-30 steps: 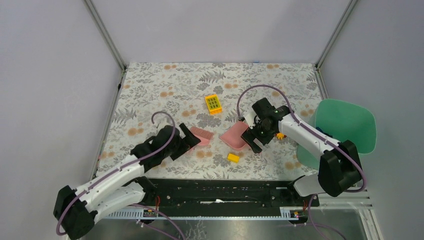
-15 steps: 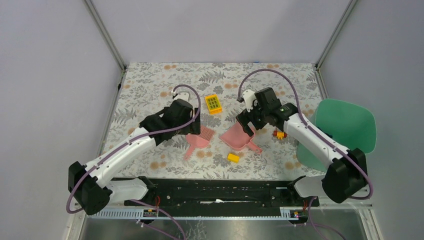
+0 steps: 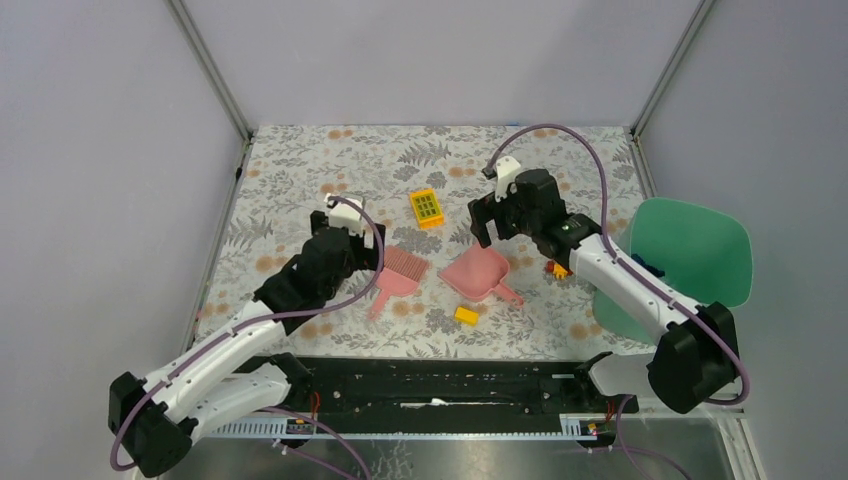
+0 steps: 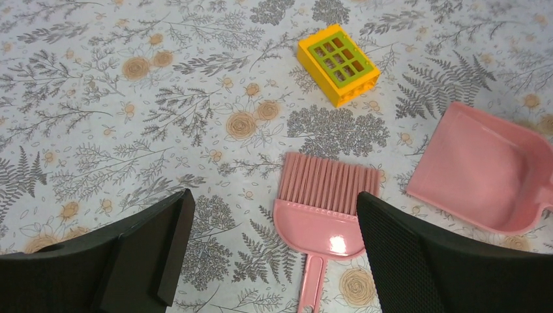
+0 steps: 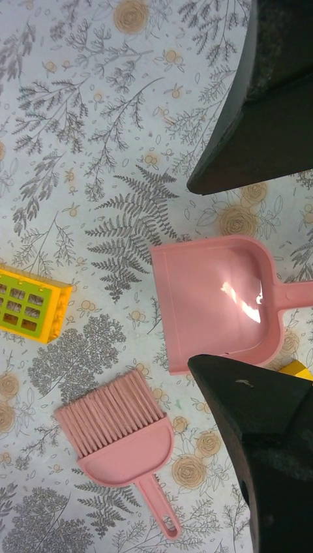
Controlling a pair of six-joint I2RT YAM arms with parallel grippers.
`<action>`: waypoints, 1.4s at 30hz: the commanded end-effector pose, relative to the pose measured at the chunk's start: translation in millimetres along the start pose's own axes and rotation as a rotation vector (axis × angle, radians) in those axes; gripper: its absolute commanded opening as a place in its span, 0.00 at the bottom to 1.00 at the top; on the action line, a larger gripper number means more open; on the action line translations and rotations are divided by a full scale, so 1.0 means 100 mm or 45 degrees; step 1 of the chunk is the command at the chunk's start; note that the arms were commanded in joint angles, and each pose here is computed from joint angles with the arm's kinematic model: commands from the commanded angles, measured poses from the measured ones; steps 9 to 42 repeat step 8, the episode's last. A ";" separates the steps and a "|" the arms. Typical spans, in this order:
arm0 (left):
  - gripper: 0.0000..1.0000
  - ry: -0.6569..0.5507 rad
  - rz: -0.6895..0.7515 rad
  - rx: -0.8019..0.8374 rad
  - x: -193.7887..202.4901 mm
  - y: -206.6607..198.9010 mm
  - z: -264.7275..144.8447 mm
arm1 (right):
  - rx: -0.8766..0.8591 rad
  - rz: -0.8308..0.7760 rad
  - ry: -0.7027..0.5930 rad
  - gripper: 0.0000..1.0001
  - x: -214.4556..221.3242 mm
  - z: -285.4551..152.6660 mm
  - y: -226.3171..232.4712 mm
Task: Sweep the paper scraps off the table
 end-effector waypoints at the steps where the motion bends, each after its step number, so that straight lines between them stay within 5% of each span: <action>1: 0.99 -0.036 -0.009 0.054 -0.05 -0.10 0.11 | 0.014 0.019 -0.081 1.00 -0.08 0.03 0.01; 7: 0.99 0.061 0.002 -0.006 0.01 -0.09 0.23 | 0.013 -0.006 -0.089 1.00 -0.04 -0.02 0.02; 42: 0.99 0.061 -0.002 -0.002 0.02 -0.09 0.23 | 0.016 -0.011 -0.092 1.00 -0.04 -0.04 0.02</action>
Point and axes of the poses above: each gripper's point midway between its finger pads, its own z axis out along the fingers, its own y axis along the line the jaws close on, x = y × z, the point moved 4 cm from there along -z, back along the fingers, and after that the axes turned 15 degrees about -z, right-handed, at the moved point
